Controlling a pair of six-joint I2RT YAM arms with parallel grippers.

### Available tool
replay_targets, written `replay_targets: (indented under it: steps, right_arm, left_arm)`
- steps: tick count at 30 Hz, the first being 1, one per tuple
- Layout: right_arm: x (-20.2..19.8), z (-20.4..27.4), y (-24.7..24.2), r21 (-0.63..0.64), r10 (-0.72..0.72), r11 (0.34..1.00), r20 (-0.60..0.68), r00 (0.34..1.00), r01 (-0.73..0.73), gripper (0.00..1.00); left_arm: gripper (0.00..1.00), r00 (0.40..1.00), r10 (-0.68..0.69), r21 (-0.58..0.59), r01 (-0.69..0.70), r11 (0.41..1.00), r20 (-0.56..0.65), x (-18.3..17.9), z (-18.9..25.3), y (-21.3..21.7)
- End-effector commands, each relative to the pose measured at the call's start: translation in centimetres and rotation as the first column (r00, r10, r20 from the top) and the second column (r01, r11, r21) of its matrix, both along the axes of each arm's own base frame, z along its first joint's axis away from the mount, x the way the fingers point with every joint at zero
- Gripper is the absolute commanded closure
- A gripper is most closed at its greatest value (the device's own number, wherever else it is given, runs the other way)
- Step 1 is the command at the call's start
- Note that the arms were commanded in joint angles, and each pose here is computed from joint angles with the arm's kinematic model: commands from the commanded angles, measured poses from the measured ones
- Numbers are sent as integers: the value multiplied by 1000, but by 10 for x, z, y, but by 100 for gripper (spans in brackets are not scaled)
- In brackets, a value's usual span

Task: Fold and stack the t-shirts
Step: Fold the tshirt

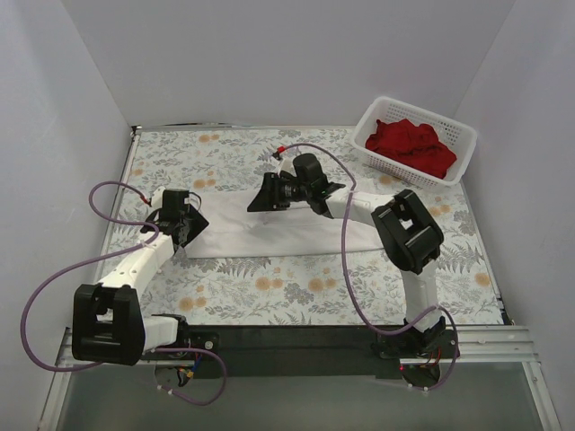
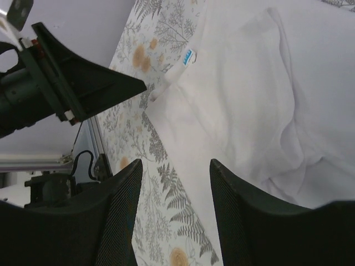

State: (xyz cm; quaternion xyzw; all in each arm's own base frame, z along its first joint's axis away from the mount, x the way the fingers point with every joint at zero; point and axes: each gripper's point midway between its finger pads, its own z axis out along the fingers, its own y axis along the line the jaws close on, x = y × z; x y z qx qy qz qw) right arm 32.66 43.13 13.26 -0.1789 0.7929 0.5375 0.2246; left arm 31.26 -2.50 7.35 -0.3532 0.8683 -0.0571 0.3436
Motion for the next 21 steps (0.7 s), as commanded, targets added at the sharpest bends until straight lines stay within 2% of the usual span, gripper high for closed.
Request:
replay_targets:
  steps: [1, 11, 17, 21]
  right_arm:
    - [17, 5, 25, 66, 6, 998, 10, 1000, -7, 42]
    - [42, -74, 16, -43, -132, 991, -104, 986, 128, 42]
    - [49, -64, -3, -51, -173, 984, -60, 983, 170, 42]
    - [50, -36, -17, -28, -174, 984, 12, 985, 174, 42]
  left_arm:
    - [52, 999, 9, 46, -12, 999, 50, 5, 10, 6]
    - [52, 1000, 6, 39, -7, 999, 26, 3, 5, 3]
    - [52, 1000, 10, 40, -11, 999, 18, 3, 3, 3]
    - [52, 1000, 13, 44, -13, 999, 17, 3, 4, 4]
